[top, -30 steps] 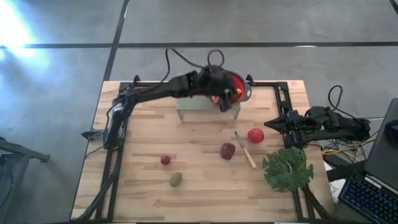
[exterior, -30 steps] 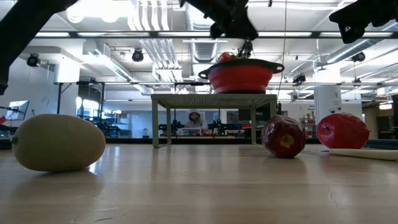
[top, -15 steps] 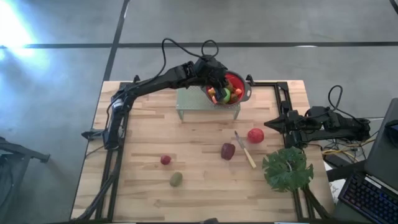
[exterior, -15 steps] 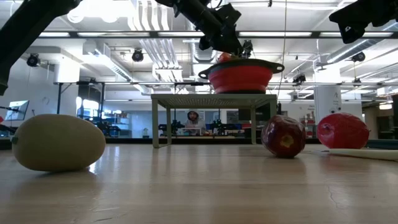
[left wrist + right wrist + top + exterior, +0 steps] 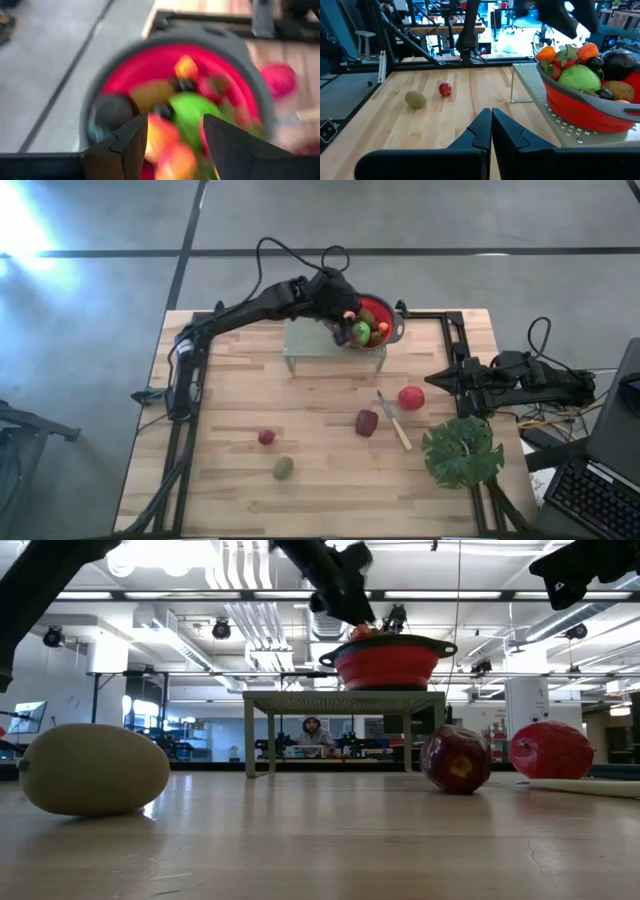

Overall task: Pick & Place Fruit
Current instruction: Put the red apple into the black strainer bowl on the shelf

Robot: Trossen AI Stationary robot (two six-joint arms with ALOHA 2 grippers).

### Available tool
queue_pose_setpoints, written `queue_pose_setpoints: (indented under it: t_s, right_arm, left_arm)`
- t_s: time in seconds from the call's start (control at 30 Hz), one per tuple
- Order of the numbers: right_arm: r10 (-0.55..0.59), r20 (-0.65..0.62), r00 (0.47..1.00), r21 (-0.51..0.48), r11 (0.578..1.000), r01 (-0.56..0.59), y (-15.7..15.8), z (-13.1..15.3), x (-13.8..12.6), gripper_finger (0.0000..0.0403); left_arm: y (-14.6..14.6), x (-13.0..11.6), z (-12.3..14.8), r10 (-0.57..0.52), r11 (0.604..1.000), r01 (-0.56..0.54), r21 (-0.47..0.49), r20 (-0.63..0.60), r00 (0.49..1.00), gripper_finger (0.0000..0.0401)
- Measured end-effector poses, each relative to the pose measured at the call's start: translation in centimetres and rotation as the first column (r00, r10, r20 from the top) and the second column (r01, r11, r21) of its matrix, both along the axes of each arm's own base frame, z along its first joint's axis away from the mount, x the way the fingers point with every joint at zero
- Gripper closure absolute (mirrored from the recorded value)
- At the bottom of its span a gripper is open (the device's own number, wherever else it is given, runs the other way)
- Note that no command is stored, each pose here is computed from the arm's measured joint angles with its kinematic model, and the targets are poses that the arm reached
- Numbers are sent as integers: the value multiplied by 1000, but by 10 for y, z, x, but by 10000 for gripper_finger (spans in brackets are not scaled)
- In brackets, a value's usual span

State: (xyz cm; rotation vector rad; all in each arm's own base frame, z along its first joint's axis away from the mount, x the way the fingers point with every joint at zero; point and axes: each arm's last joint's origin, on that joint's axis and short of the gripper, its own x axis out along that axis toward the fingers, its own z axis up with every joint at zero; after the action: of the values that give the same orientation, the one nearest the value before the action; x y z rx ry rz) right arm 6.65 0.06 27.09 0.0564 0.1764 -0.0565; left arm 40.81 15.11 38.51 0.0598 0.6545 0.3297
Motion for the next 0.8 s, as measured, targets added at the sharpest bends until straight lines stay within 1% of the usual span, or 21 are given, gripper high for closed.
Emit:
queue_pose_setpoints:
  t_s: [0.07,0.2,0.37,0.5,0.6,0.67,0.8]
  right_arm:
    - [0,0,1000,0,1000,0,0,0,0,394]
    - [0,-1,1000,0,1000,0,0,0,0,394]
    - [0,0,1000,0,1000,0,0,0,0,394]
    - [0,0,1000,0,1000,0,0,0,0,394]
    - [0,-1,1000,0,1000,0,0,0,0,394]
    - [0,0,1000,0,1000,0,0,0,0,394]
    - [0,0,1000,0,1000,0,0,0,0,394]
  left_arm:
    - [-9,-12,8,-16,1000,14,-26,-68,998,202]
    - [-30,-29,8,-51,994,26,-105,-241,969,202]
    - [-63,-50,13,-74,982,3,-191,-367,927,202]
    - [-86,-61,11,-68,969,-53,-241,-466,882,210]
    - [-106,-64,9,-62,967,-74,-243,-509,859,217]
    - [-120,-66,6,-78,970,-59,-234,-536,841,222]
    - [-147,-63,-11,-127,972,-17,-234,-589,798,228]
